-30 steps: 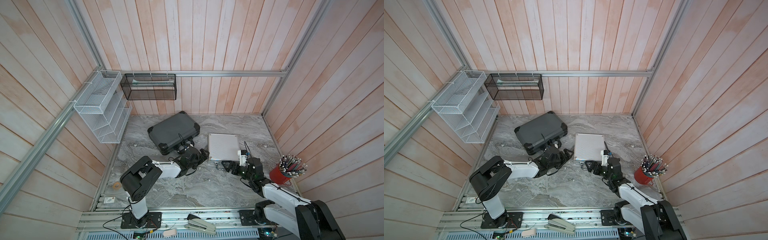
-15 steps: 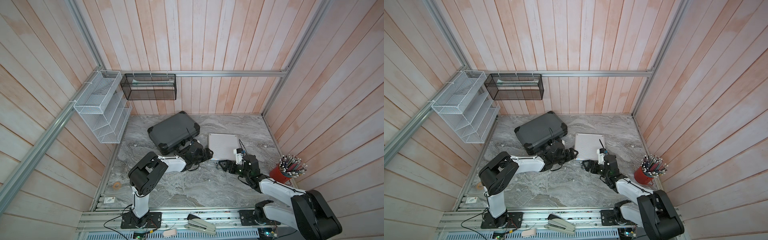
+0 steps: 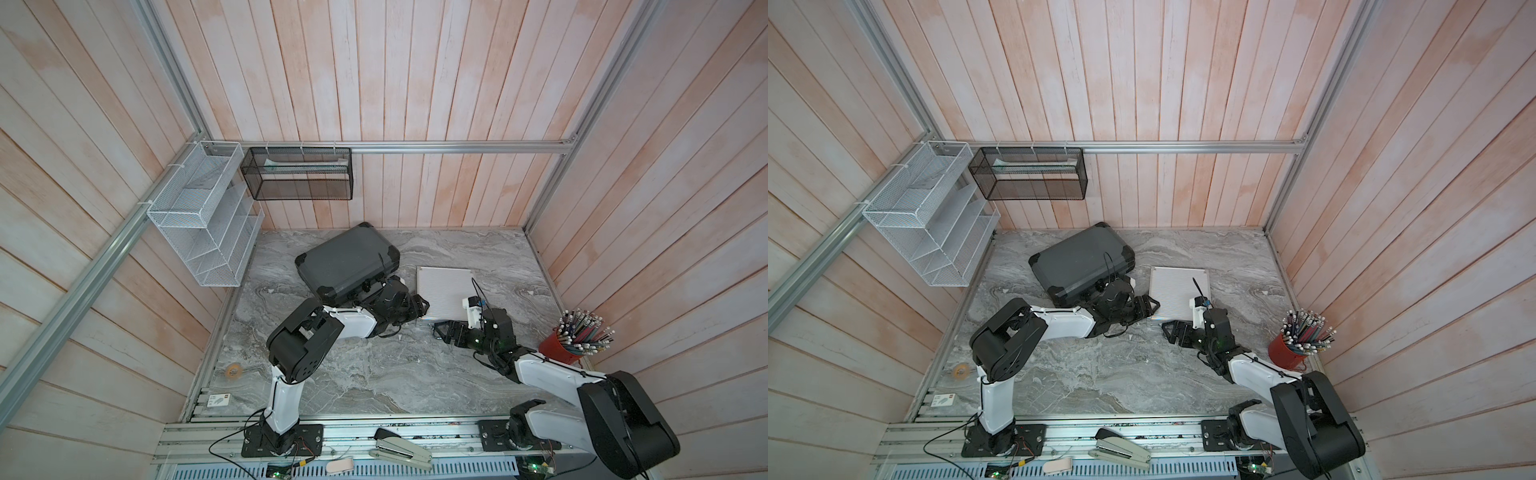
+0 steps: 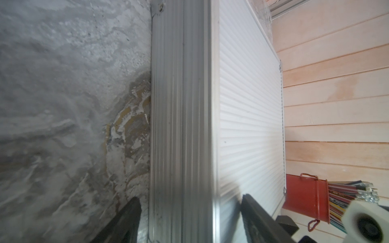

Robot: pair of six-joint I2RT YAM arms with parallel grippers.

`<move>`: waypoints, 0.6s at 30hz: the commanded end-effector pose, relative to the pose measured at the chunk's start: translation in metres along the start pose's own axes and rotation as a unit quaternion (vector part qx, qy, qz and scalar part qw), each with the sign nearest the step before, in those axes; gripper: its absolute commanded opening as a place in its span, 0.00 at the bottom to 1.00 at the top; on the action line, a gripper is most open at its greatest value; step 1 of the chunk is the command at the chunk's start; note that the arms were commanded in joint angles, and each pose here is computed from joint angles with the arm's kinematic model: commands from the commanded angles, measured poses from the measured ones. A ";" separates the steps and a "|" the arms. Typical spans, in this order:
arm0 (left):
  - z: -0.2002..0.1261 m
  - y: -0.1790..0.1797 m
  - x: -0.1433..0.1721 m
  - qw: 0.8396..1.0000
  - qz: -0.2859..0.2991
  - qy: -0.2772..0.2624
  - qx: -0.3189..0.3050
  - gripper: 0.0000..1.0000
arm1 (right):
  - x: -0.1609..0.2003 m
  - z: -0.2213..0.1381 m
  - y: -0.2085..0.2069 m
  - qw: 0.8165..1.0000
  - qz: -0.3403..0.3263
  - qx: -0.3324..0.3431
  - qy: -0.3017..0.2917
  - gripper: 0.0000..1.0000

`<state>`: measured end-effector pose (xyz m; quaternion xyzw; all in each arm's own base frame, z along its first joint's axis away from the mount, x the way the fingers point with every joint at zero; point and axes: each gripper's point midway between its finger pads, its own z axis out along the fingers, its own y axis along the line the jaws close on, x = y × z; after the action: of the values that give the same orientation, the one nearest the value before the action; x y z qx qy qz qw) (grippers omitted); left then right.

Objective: Open the poker set cases
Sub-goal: Open the fastener on the poker set case.

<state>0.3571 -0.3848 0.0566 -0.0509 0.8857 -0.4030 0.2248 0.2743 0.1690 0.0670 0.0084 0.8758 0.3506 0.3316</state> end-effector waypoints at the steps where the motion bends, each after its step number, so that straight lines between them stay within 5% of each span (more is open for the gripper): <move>1: 0.010 0.025 0.017 0.999 0.003 0.031 -0.035 0.77 | -0.019 0.000 0.013 0.999 -0.032 -0.009 -0.028 0.92; 18: 0.016 0.027 0.022 0.998 0.001 0.043 -0.035 0.75 | -0.007 0.000 0.026 0.996 -0.081 0.006 -0.023 0.92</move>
<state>0.3616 -0.3908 0.0566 -0.0464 0.8836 -0.4085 0.2243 0.2692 0.1815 0.0719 -0.0372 0.8800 0.3145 0.3540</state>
